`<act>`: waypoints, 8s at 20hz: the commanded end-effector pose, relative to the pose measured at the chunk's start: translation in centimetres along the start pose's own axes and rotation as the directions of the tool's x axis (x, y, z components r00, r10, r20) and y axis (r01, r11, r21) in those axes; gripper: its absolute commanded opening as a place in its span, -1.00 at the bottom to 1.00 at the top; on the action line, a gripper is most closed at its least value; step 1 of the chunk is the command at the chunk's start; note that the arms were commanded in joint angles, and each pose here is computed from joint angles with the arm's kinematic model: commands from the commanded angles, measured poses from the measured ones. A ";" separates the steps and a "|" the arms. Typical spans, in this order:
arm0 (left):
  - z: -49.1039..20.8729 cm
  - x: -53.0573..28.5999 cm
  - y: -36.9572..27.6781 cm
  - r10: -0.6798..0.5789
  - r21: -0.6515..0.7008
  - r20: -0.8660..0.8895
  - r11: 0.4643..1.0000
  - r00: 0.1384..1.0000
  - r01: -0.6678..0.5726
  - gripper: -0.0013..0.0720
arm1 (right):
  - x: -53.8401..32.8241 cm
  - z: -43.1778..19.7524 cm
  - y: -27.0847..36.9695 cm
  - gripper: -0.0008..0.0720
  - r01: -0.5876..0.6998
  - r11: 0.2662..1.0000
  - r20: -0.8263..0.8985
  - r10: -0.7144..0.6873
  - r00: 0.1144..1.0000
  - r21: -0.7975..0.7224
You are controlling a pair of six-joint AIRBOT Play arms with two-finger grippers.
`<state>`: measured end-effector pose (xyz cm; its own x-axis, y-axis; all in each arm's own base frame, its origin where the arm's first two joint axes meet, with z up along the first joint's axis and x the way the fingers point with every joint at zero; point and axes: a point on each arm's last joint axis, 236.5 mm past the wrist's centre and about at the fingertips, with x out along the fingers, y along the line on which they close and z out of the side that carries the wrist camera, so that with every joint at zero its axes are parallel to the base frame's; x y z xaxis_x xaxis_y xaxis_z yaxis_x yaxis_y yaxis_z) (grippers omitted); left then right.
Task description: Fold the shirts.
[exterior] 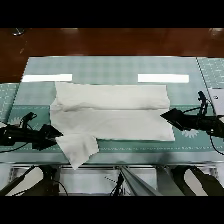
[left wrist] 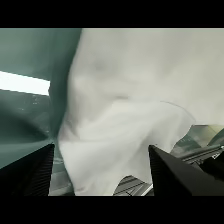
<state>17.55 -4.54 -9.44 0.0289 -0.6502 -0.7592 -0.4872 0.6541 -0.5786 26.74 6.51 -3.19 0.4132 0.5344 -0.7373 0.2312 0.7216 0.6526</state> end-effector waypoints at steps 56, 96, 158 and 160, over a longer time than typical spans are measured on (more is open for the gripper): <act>18.8 -4.2 -18.7 -0.240 0.278 0.191 0.943 0.952 0.182 -0.91 | 1.9 13.5 -0.1 -0.90 -0.093 0.988 0.019 0.091 0.996 0.123; 8.7 -0.8 -21.2 -0.223 0.546 0.255 0.836 0.941 0.050 0.95 | 10.1 13.4 -1.2 -0.26 -0.046 0.995 -0.225 0.064 0.972 0.085; -3.2 -7.9 -22.3 -0.351 0.722 0.325 0.692 0.878 0.010 -0.91 | 19.5 -5.4 31.0 -0.09 -0.321 0.898 -0.400 0.187 0.897 -0.300; -2.6 -7.9 -22.3 -0.351 0.713 0.336 0.701 0.874 0.007 -0.91 | 19.2 -6.8 30.7 0.74 -0.354 0.864 -0.452 0.172 0.875 -0.357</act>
<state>25.41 -15.24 10.46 0.4742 -0.6778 -0.5619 0.2986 0.7242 -0.6215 37.25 41.03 2.26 0.0694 0.7800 -0.6219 -0.2229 0.6198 0.7525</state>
